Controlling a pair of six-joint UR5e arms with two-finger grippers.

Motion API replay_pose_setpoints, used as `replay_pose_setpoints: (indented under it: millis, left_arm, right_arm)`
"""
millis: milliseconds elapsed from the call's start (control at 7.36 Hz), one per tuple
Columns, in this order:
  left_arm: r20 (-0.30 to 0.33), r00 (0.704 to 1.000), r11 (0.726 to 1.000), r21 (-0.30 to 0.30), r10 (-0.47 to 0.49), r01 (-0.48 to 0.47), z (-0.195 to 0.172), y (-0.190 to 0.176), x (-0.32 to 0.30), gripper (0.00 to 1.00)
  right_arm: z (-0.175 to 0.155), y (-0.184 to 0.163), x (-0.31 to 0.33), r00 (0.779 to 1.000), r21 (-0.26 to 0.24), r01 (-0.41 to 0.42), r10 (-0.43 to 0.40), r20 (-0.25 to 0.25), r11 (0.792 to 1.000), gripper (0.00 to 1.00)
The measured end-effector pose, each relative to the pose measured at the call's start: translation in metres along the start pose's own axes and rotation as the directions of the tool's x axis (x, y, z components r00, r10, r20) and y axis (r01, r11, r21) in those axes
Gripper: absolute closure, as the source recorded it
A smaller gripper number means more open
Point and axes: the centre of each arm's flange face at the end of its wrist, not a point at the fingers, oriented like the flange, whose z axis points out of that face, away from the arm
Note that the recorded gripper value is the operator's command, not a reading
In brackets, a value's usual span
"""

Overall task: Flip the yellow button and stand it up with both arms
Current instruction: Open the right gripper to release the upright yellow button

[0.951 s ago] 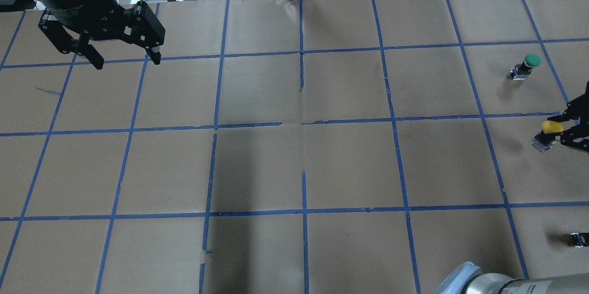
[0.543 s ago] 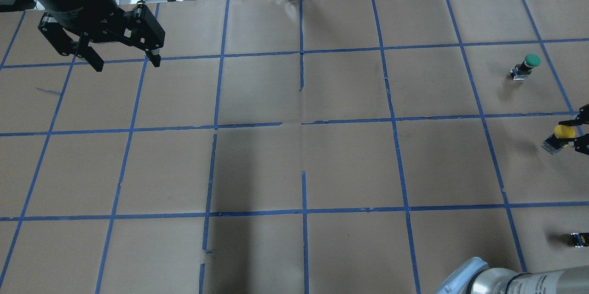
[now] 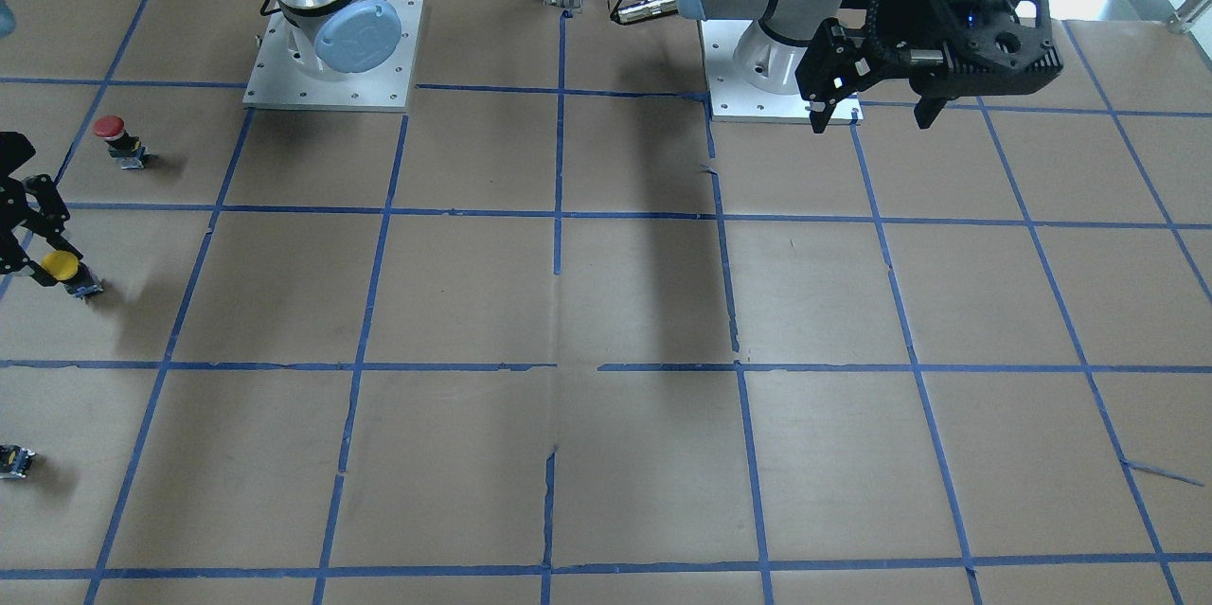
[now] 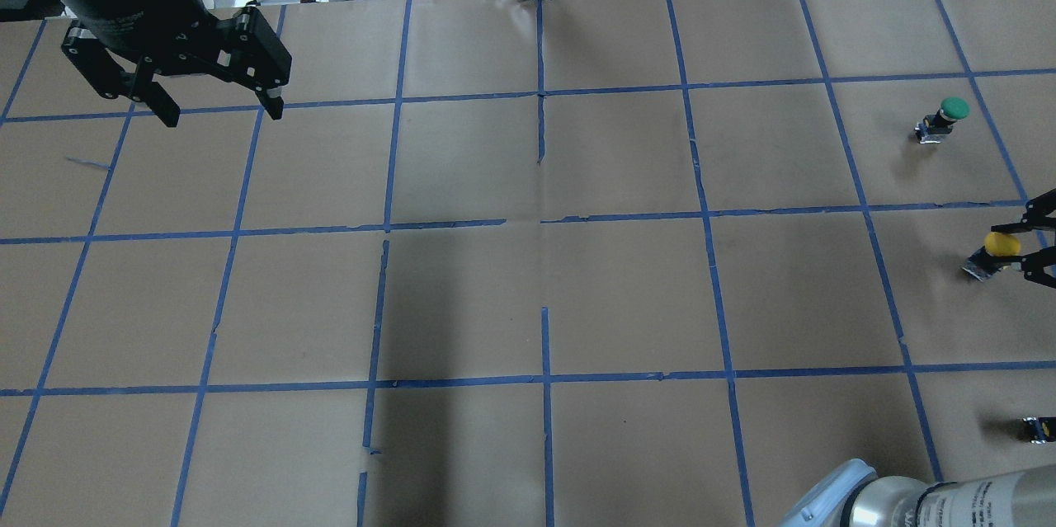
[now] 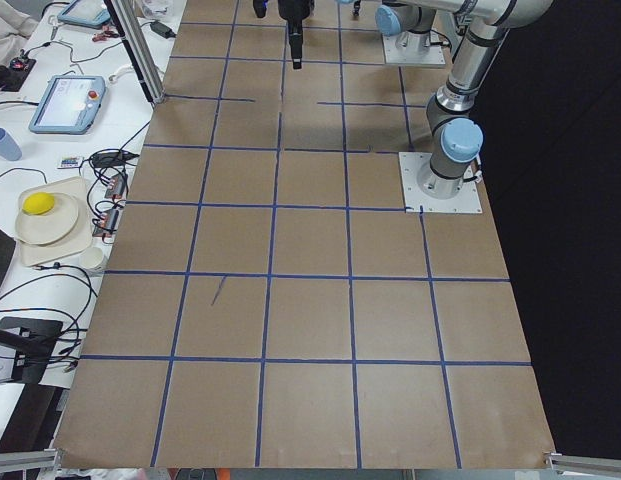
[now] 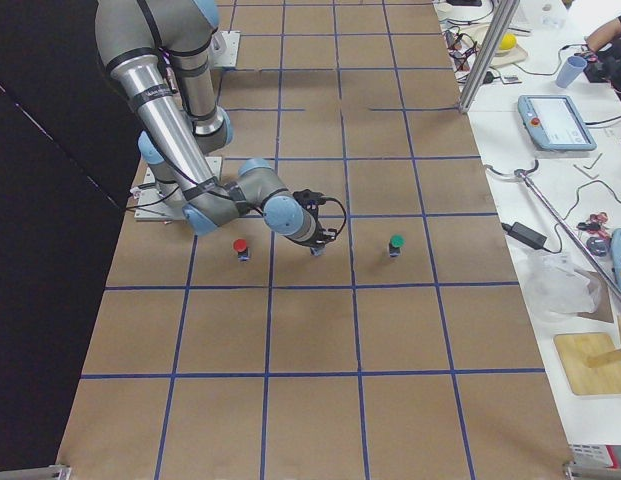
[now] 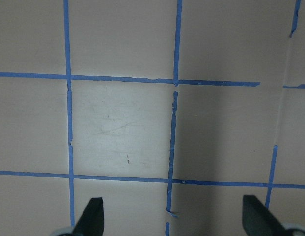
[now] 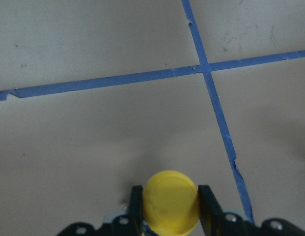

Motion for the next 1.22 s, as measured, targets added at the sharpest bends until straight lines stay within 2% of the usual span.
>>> replay_pose_setpoints:
  millis: [136, 272, 408, 679, 951, 1087, 1223]
  left_arm:
    - [0.001, 1.000, 1.000, 0.002, 0.000, 0.000, -0.001, 0.000, 0.000, 0.00]
    - [0.002, 1.000, 1.000, 0.004, 0.002, -0.002, -0.002, 0.000, 0.000, 0.00]
    - [0.003, 1.000, 1.000, 0.007, 0.002, -0.002, -0.003, 0.000, -0.001, 0.00]
    - [0.003, 1.000, 1.000, 0.008, 0.000, 0.000, -0.004, -0.001, -0.003, 0.00]
    - [0.003, 1.000, 1.000, 0.008, -0.002, 0.002, -0.003, -0.001, -0.004, 0.00]
    - [0.003, 1.000, 1.000, 0.008, -0.002, 0.002, -0.003, -0.001, -0.004, 0.00]
    - [0.003, 1.000, 1.000, 0.007, -0.002, 0.002, -0.003, -0.001, -0.004, 0.00]
  right_arm:
    - [0.002, 0.001, 0.000, 1.000, 0.004, 0.001, -0.001, 0.002, 1.000, 0.68]
    - [0.003, 0.001, -0.001, 1.000, 0.008, 0.001, -0.001, 0.005, 1.000, 0.12]
    - [0.004, 0.000, -0.001, 1.000, 0.015, 0.000, 0.000, 0.002, 1.000, 0.01]
    - [0.005, -0.002, -0.001, 1.000, 0.037, -0.016, 0.016, -0.007, 0.999, 0.01]
    - [0.000, -0.004, 0.000, 0.998, 0.037, -0.061, 0.061, -0.004, 0.997, 0.01]
    - [-0.005, -0.006, 0.001, 0.992, 0.027, -0.126, 0.126, -0.004, 0.992, 0.01]
    - [-0.016, -0.011, 0.001, 0.977, 0.007, -0.215, 0.215, -0.007, 0.977, 0.01]
